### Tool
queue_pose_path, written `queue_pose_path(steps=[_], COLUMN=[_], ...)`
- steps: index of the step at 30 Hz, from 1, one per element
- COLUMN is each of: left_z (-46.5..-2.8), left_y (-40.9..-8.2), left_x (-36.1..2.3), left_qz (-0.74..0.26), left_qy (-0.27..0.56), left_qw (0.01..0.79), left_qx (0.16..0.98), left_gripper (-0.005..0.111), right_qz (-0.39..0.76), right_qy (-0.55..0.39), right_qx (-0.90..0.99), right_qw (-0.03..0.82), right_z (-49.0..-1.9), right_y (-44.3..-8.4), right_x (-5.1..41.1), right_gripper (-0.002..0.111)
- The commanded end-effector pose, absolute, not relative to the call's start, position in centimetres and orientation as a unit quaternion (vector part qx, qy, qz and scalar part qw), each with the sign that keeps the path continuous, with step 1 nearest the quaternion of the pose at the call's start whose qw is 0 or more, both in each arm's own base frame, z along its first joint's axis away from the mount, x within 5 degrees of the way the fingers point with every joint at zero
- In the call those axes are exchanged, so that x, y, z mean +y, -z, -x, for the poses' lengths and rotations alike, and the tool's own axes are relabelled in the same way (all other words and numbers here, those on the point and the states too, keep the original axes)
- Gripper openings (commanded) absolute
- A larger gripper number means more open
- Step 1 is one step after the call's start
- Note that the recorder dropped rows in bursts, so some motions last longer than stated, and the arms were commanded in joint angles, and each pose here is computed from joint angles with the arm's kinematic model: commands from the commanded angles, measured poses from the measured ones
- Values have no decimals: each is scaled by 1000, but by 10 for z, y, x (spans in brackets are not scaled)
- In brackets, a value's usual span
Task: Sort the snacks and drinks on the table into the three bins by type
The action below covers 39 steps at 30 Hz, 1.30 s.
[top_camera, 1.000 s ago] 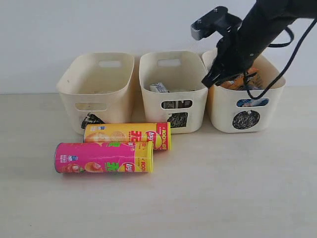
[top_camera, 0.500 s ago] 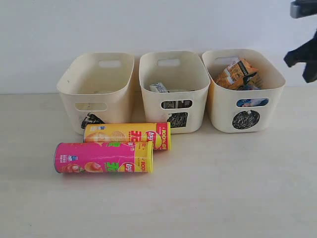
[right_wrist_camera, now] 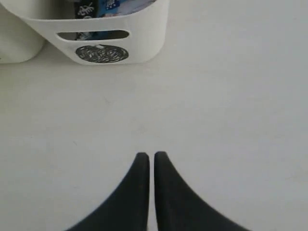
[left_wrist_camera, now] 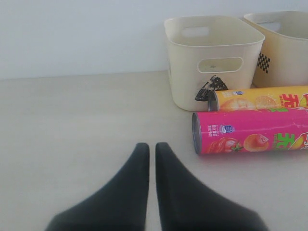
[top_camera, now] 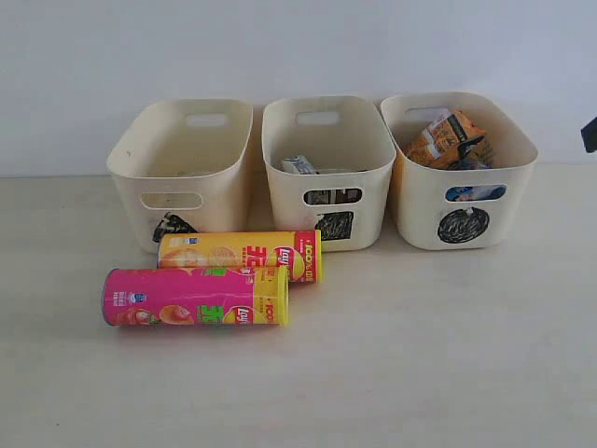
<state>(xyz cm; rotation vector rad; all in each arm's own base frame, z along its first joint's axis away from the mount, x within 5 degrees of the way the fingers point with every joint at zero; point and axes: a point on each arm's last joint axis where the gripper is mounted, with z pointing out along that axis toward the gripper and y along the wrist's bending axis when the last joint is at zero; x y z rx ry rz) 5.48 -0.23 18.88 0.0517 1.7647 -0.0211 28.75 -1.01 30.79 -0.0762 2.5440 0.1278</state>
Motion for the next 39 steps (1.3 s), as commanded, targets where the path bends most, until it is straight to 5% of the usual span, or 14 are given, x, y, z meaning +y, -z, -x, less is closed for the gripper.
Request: queue_pose_path(steps=[1, 23, 39], left_z=[-55, -55, -55], left_y=[-188, -188, -188], left_x=[-2, -2, -2], left_qz=[-25, -25, -25], left_qy=[5, 5, 5], left_qw=[637, 635, 637], left_qx=[770, 772, 770], left_gripper=[4, 4, 4], right_qz=[17, 43, 67], right_qy=[-53, -17, 12], right_qx=[950, 889, 819], right_qw=[306, 455, 570], right_z=[-266, -140, -62], right_y=[-311, -341, -316], right_x=[-9, 0, 7], right_gripper=[0, 0, 0])
